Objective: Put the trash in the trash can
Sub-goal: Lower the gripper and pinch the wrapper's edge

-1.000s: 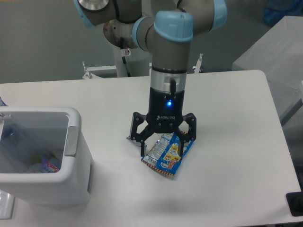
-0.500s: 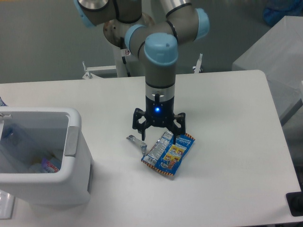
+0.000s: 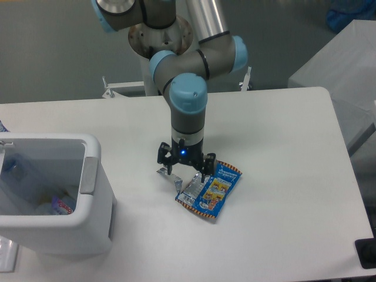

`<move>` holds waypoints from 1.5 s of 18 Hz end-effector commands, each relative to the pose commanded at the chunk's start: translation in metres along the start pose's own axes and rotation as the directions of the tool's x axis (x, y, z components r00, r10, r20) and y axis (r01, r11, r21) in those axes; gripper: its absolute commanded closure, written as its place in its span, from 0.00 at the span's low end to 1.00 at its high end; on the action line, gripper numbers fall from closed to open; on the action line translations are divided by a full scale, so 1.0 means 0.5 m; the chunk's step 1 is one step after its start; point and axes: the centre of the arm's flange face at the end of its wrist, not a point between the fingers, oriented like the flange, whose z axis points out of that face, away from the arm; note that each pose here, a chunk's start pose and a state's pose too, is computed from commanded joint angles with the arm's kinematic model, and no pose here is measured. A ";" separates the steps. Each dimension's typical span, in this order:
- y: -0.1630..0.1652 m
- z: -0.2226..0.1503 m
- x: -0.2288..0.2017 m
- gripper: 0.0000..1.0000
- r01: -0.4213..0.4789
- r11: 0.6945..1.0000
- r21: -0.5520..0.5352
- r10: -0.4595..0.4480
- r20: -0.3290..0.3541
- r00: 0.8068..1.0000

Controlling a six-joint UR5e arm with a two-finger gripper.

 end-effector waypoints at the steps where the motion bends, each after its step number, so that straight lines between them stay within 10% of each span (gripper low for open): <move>1: 0.000 0.006 0.005 0.01 -0.002 1.000 -0.006 0.002 -0.003 1.000; 7: 0.000 0.043 0.016 0.11 -0.007 0.999 -0.036 0.006 -0.018 1.000; 15: 0.005 0.045 0.005 0.59 -0.011 0.998 -0.069 0.013 0.025 1.000; 27: -0.011 0.019 -0.004 0.76 -0.018 0.999 -0.040 0.020 0.037 0.999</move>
